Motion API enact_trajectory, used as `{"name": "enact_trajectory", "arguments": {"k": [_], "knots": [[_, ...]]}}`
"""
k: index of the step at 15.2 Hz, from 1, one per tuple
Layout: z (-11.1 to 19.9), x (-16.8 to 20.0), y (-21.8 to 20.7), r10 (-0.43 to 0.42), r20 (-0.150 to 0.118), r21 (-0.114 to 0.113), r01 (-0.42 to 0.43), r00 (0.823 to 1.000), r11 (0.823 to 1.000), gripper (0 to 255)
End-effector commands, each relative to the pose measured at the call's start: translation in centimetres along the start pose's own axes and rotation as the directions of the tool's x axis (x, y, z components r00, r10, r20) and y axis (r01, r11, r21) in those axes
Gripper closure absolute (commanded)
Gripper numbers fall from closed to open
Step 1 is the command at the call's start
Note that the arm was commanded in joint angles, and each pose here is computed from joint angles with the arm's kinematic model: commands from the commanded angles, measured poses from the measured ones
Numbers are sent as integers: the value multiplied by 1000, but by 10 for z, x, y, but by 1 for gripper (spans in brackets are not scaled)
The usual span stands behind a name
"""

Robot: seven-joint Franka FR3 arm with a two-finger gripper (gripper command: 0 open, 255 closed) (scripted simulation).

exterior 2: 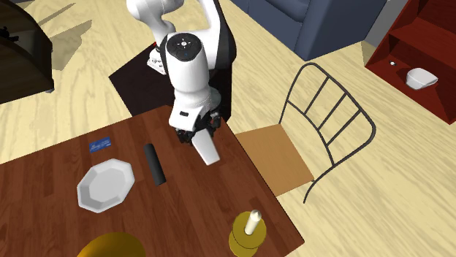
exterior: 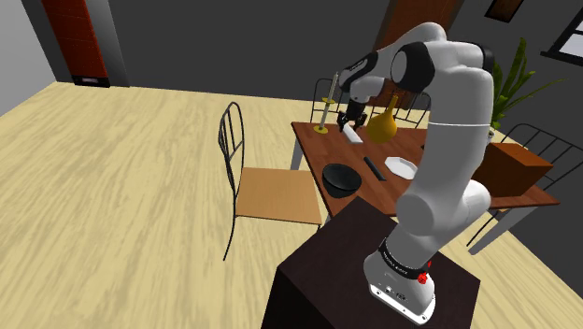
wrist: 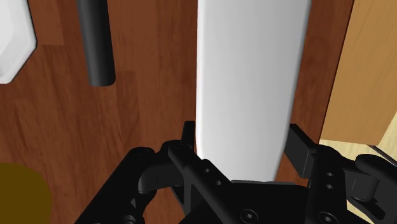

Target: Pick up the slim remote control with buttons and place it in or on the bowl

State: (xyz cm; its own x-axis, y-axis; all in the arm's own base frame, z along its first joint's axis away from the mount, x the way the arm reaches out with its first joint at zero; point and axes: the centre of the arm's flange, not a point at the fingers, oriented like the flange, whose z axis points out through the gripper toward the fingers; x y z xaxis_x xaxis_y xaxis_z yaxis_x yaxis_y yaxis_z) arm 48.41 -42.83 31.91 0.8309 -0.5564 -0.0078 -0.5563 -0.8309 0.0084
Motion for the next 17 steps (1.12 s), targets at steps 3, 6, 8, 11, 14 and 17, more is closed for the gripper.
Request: {"name": "enact_trajectory", "arguments": {"k": [3,6,8,11,14,17], "knots": [[1,-47,-20,0,0,0,0,1000,1000,255],[1,-84,-36,0,0,0,0,1000,1000,255],[0,-108,-46,0,0,0,0,1000,1000,255],[0,-144,-62,0,0,0,0,1000,1000,255],[0,-181,-77,0,0,0,0,1000,1000,255],[0,-217,-93,0,0,0,0,1000,1000,255]]}}
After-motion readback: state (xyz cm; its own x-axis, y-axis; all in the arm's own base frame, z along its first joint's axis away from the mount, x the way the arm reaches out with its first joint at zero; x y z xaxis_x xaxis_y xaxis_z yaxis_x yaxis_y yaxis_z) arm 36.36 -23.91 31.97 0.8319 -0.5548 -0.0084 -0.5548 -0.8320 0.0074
